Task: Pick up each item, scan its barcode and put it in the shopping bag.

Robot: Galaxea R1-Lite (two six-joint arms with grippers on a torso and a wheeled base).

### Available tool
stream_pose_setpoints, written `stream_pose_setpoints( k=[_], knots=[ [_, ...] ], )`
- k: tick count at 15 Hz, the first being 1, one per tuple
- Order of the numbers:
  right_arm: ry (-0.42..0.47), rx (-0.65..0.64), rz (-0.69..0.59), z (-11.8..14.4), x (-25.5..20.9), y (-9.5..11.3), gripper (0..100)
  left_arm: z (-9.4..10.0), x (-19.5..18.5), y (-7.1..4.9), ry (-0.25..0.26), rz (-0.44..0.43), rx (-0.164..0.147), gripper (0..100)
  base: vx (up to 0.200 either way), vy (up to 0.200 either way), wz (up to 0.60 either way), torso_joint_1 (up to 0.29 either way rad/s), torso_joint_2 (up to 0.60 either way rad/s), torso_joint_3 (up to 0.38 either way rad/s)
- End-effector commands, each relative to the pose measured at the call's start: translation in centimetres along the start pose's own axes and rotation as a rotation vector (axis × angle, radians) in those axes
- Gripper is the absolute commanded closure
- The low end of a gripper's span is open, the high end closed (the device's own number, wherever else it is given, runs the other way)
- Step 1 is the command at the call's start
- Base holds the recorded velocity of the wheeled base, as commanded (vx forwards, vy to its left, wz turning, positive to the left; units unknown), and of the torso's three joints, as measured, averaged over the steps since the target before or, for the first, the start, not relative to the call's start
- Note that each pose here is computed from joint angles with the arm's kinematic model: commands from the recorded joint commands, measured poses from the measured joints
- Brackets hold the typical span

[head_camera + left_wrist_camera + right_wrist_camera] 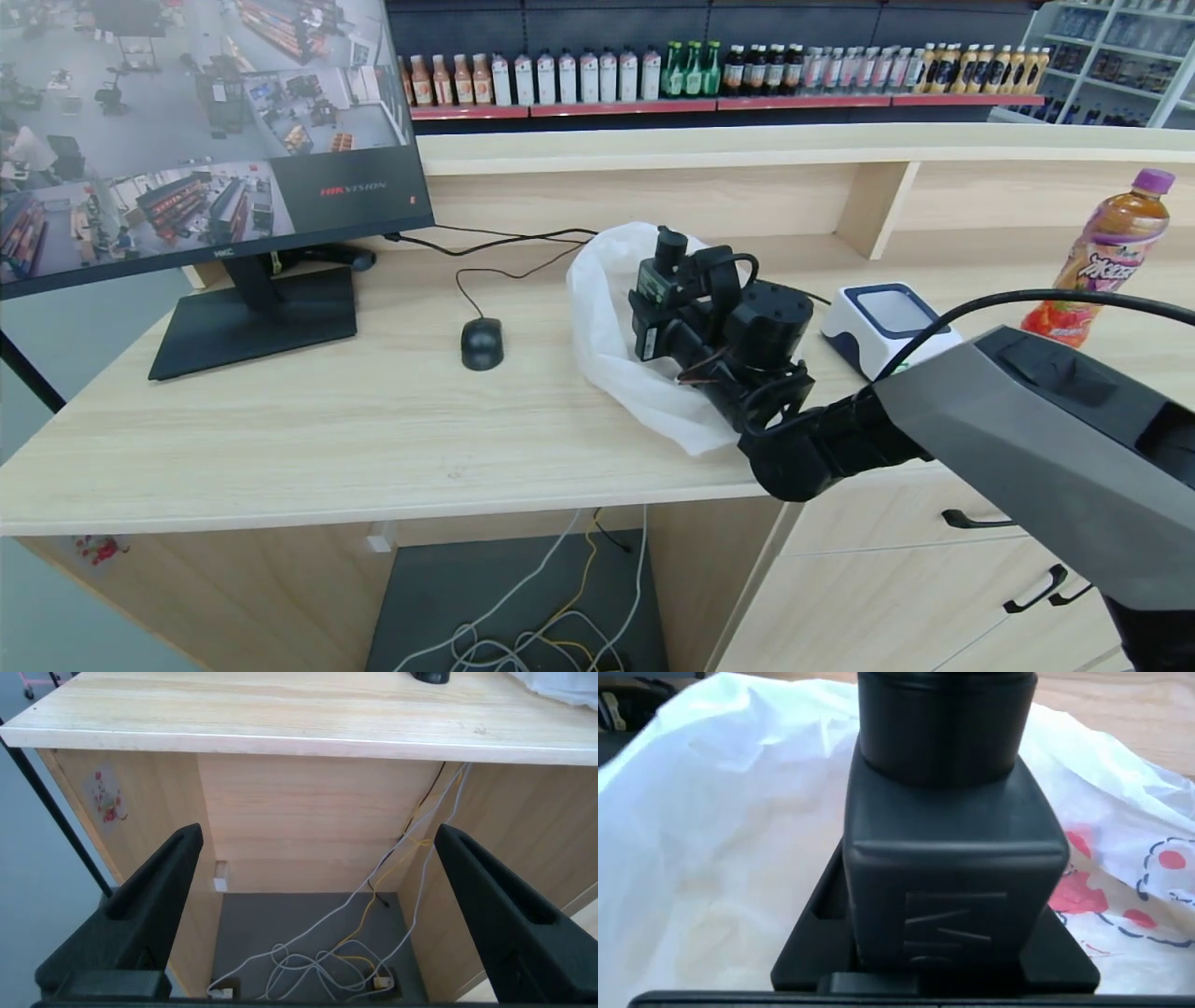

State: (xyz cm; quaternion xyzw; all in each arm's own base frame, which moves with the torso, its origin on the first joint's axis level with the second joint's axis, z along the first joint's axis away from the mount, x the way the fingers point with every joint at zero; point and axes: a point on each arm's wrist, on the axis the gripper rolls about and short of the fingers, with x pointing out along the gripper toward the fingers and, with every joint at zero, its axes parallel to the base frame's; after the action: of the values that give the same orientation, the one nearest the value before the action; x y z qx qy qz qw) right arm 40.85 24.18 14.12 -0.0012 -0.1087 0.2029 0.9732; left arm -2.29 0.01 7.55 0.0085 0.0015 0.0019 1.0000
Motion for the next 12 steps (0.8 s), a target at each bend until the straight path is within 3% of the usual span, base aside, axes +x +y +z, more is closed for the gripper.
stream_pose_setpoints(
  k=[1,12],
  knots=[
    [0.016,-0.002,0.004,-0.8,0.0,0.1,100,0.0,0.0,0.0,0.0,0.001,0.0,0,0.0,0.0,0.0,0.0,0.0,0.0],
    [0.05,-0.008,0.001,-2.8,0.1,0.1,100,0.0,0.0,0.0,0.0,0.001,0.0,0,0.0,0.0,0.0,0.0,0.0,0.0]
  ],
)
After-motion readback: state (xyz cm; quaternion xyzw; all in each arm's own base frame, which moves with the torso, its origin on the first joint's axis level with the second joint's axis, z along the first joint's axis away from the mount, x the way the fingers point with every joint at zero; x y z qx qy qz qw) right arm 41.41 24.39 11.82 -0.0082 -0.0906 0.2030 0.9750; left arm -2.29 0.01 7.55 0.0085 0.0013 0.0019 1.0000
